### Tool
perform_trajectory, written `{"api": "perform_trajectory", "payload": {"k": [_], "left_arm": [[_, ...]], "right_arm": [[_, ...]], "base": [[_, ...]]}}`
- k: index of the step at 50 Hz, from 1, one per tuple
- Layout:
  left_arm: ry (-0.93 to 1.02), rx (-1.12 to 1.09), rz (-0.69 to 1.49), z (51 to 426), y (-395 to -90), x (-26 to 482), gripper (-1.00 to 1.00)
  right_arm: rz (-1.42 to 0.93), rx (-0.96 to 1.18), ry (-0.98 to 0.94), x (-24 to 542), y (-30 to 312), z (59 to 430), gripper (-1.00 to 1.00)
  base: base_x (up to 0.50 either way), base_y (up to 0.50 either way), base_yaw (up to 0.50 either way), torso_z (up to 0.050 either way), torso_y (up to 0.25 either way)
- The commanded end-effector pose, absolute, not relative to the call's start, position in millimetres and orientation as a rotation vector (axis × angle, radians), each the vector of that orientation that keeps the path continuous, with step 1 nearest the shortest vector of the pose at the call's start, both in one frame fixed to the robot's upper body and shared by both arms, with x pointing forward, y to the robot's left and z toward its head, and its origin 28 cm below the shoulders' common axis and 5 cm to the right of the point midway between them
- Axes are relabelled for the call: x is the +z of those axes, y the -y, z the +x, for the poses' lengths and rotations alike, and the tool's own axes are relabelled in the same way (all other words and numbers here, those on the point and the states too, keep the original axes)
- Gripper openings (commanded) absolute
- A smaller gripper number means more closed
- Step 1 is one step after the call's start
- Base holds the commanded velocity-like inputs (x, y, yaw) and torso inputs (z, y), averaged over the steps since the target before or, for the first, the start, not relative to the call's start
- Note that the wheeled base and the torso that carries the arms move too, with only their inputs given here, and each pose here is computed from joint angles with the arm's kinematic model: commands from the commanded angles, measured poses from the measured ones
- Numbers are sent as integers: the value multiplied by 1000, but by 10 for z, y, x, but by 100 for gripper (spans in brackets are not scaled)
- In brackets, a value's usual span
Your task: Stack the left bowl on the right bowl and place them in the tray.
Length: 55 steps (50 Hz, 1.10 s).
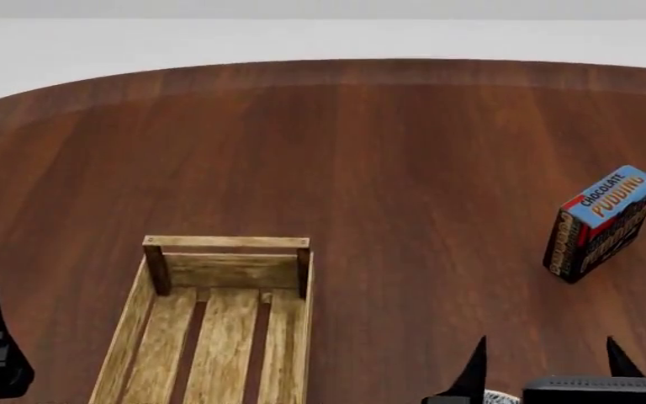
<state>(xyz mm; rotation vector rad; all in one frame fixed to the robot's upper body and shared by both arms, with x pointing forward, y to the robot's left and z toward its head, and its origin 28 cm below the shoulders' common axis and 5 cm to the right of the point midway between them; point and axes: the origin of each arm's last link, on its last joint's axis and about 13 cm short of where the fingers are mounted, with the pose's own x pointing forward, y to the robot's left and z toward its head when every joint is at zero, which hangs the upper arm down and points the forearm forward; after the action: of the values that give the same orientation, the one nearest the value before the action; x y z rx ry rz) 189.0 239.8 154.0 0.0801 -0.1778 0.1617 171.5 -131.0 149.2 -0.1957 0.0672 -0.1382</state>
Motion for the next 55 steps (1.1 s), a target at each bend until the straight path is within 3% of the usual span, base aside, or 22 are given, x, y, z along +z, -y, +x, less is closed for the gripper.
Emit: {"api": "perform_trajectory", "payload": {"k": [1,55], "left_arm": [[177,156,81,1898,-2387,1543,100],[180,155,86,1874,-2369,1543,100]], "right_arm": [[-222,-84,-134,1478,1290,1699,100],[-294,122,-410,1183,1160,1641,100]], "base": [[0,0,0,0,0],[0,0,0,0,0]]}}
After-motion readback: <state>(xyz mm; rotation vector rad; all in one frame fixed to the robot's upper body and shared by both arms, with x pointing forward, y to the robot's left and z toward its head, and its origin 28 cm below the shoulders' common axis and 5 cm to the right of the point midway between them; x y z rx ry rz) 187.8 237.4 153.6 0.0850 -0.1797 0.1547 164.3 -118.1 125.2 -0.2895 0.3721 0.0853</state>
